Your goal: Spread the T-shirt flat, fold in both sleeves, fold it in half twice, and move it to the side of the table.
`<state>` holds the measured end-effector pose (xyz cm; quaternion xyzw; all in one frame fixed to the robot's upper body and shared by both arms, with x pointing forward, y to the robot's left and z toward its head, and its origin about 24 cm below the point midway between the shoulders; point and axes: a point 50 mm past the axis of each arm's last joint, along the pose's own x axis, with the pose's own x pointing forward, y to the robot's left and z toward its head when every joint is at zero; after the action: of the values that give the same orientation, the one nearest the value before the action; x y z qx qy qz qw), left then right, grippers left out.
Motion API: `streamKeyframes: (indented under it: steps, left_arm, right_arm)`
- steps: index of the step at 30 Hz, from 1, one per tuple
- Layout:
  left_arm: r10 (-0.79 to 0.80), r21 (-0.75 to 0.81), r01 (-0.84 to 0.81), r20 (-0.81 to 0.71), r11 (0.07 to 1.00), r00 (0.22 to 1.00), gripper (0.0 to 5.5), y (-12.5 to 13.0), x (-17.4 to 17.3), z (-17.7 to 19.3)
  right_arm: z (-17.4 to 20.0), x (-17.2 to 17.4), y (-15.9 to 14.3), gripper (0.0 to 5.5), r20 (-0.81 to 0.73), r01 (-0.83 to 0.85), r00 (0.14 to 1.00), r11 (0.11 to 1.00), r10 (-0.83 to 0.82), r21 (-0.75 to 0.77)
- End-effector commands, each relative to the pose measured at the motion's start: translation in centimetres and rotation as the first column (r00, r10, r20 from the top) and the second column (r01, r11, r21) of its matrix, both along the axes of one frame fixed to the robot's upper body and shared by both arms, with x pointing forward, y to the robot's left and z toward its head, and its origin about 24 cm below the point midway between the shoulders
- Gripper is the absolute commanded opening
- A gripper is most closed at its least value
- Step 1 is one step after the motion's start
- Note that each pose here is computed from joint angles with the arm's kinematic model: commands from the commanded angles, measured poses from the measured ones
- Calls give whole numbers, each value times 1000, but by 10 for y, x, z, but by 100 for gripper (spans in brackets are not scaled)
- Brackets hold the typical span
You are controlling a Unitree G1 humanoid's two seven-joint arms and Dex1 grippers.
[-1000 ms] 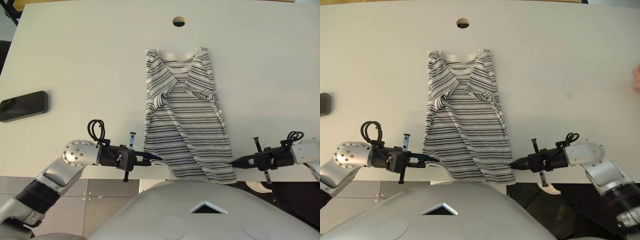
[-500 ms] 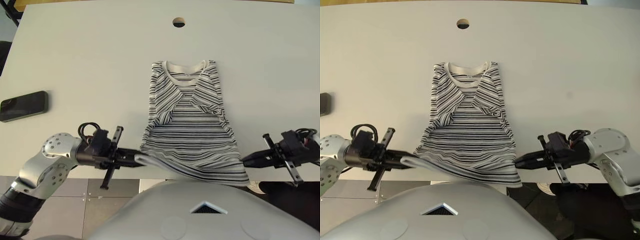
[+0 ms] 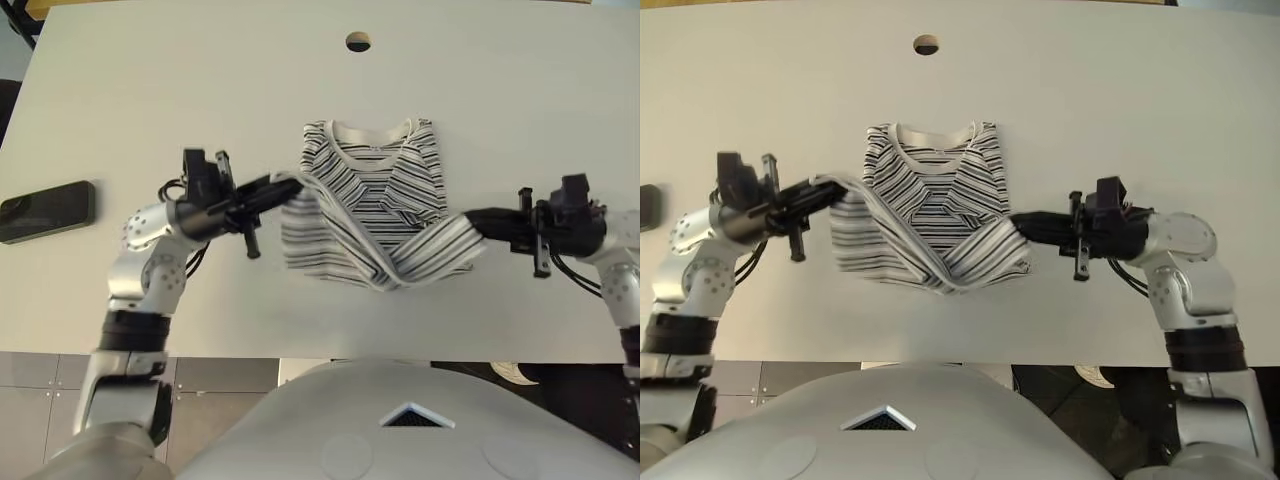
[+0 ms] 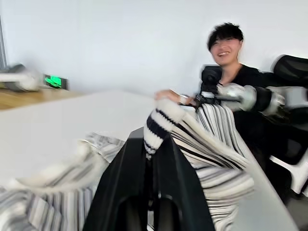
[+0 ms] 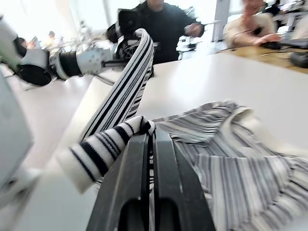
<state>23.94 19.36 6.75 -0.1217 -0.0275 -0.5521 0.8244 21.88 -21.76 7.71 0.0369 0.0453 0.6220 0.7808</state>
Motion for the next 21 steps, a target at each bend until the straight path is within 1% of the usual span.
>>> streamKeyframes:
  steps: [1,4,7,10,14,16,21]
  left_arm:
    - [115,53,-115,2,992,993,12,10,30,-8]
    - [135,56,-135,0,989,991,12,12,41,-11]
    - [127,65,-126,0,990,992,12,3,51,-12]
    - [190,97,-186,-39,978,981,12,-2,63,-21]
    - [308,183,-289,-90,940,947,12,5,75,-35]
    - [343,202,-317,-105,927,934,12,6,79,-39]
    - [420,257,-377,-137,890,897,12,8,84,-49]
  right_arm:
    - [0,23,0,10,58,97,993,994,-100,38]
    - [-3,33,0,10,71,144,986,988,-147,47]
    - [-6,45,-2,10,89,233,968,971,-237,46]
    - [-11,60,1,10,94,298,949,954,-300,32]
    - [-17,74,8,10,91,343,936,939,-340,-15]
    - [-19,78,11,10,87,361,930,932,-358,-30]
    - [-31,89,16,10,25,420,908,905,-419,-68]
